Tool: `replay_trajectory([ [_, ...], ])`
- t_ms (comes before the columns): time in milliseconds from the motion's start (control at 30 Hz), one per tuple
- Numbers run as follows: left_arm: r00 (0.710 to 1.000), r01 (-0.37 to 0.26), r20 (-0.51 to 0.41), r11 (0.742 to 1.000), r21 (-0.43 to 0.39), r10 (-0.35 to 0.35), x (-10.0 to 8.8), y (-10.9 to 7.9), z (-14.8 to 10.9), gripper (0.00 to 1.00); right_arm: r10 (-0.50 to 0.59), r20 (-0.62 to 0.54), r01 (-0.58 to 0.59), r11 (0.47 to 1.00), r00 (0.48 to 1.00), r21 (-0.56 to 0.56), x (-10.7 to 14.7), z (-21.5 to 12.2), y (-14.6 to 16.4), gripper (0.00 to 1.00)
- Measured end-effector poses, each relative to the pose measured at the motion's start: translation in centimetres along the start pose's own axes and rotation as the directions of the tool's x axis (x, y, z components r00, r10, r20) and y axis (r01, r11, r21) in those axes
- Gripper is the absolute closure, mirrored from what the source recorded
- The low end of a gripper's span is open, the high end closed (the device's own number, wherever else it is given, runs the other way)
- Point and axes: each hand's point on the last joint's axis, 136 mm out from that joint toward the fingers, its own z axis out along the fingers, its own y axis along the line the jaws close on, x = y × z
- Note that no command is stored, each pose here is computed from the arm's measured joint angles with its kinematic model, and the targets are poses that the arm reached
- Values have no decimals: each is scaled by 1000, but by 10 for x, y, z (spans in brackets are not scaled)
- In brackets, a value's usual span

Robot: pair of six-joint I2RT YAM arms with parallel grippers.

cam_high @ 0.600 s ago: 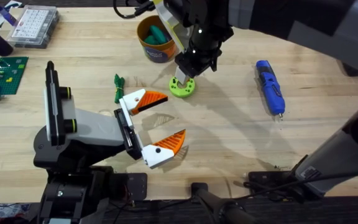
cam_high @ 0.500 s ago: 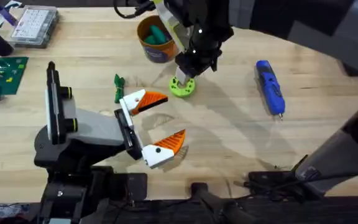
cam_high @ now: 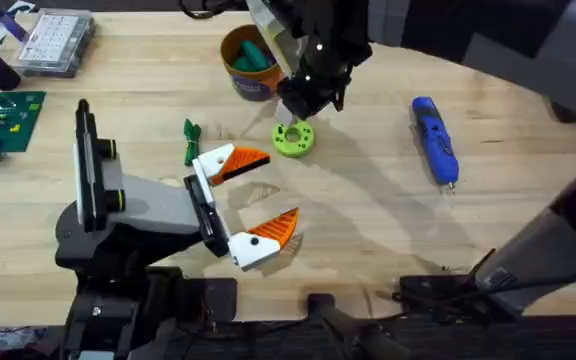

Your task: Pick up the gripper from the table and insert it into the empty holder that is missing its gripper. Then pick up a screw, insert it into the mounting hole, and use the screwdriver to tighten it. Finally, clean up the table by picking up the vegetable and placing it into the bucket.

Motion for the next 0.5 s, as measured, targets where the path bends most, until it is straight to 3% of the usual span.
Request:
replay_trajectory([
  [333, 1000, 0, 0, 1000, 0, 0, 0, 0, 0, 15, -13, 78, 14, 1000, 997, -5, -19, 0, 1, 696],
  [500, 1000, 0, 0, 1000, 0, 0, 0, 0, 0, 15, -29, 56, 31, 999, 998, -38, -18, 11, 7, 696],
])
